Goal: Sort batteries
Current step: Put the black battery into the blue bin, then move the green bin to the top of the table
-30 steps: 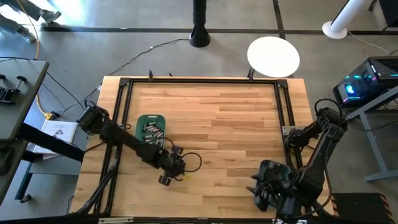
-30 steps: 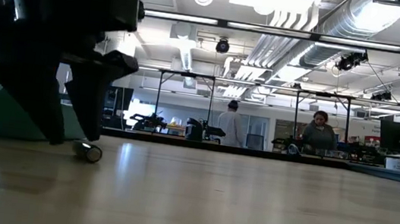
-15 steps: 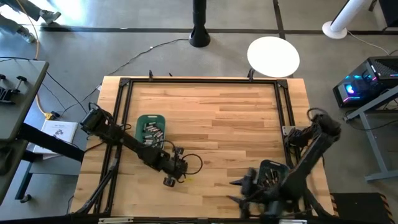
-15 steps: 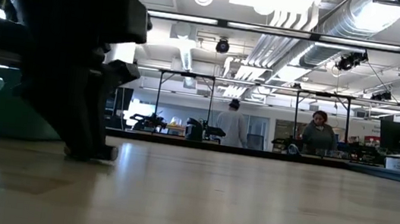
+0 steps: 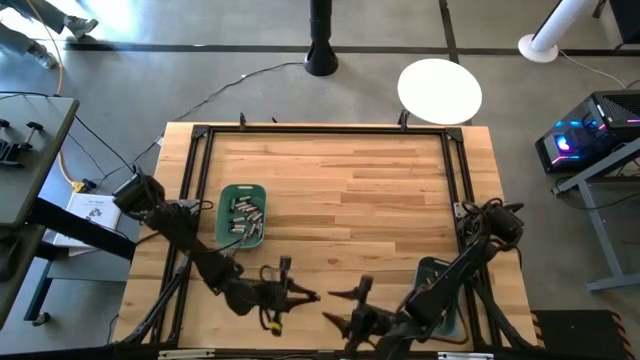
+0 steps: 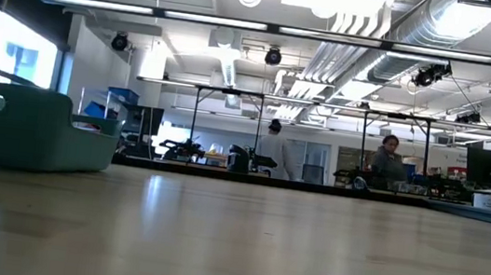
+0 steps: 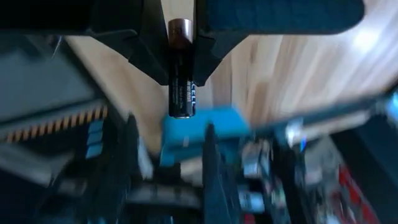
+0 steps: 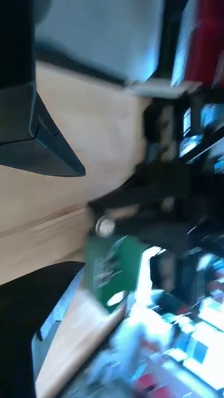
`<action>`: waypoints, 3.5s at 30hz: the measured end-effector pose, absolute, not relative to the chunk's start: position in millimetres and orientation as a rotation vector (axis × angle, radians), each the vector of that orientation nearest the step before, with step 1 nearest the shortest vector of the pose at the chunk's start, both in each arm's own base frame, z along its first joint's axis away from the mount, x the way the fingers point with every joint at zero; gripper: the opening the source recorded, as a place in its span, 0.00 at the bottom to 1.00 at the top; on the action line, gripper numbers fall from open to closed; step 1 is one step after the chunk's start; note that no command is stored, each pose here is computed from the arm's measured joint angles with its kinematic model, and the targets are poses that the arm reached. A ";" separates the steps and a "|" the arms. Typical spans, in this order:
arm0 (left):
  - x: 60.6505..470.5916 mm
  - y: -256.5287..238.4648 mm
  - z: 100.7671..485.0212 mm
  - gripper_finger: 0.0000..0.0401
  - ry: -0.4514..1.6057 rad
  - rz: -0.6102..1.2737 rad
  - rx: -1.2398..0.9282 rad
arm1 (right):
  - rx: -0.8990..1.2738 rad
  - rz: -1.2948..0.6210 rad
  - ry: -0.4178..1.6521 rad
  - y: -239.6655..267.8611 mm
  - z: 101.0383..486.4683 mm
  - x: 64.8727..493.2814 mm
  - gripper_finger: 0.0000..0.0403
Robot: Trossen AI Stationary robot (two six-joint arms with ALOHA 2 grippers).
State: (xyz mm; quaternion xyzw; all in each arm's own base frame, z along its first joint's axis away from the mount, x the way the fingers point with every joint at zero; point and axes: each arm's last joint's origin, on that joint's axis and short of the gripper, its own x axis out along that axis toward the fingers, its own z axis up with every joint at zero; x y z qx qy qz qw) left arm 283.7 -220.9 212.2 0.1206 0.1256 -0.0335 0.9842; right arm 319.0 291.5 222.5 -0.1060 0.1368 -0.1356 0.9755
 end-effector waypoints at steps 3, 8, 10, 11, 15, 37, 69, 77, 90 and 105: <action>282.2 -228.0 225.3 0.07 0.133 -0.088 0.239 | -0.245 -0.197 0.193 297.4 236.5 323.6 0.57; 279.0 -234.4 236.1 0.07 0.033 -0.125 0.252 | -0.244 -0.122 0.094 297.3 251.1 330.7 0.54; 278.1 -235.8 237.0 0.07 0.024 -0.133 0.254 | -0.260 -0.132 0.076 294.6 253.9 333.5 0.51; 278.1 -235.8 237.0 0.07 0.024 -0.135 0.254 | -0.266 -0.131 0.066 293.7 255.2 334.6 0.49; 277.9 -236.1 237.2 0.07 0.021 -0.139 0.251 | -0.241 -0.072 0.039 287.5 258.3 342.6 0.40; 285.3 -228.5 229.8 0.37 0.100 -0.217 0.163 | -0.062 -0.118 0.307 280.1 282.9 284.0 0.08; 256.4 -207.5 230.6 0.49 0.424 -0.061 0.069 | 0.470 -0.662 1.405 237.5 175.6 137.6 0.42; 205.5 -191.9 251.8 0.49 0.601 -0.012 -0.019 | 0.360 -0.619 1.178 240.5 242.8 141.8 0.60; 148.5 -150.3 221.1 0.42 1.081 0.240 0.137 | 0.161 -0.359 0.663 258.1 285.3 169.2 0.60; 167.9 -112.4 171.5 0.14 1.244 0.124 0.146 | 0.164 -0.332 0.656 261.0 285.6 173.6 0.60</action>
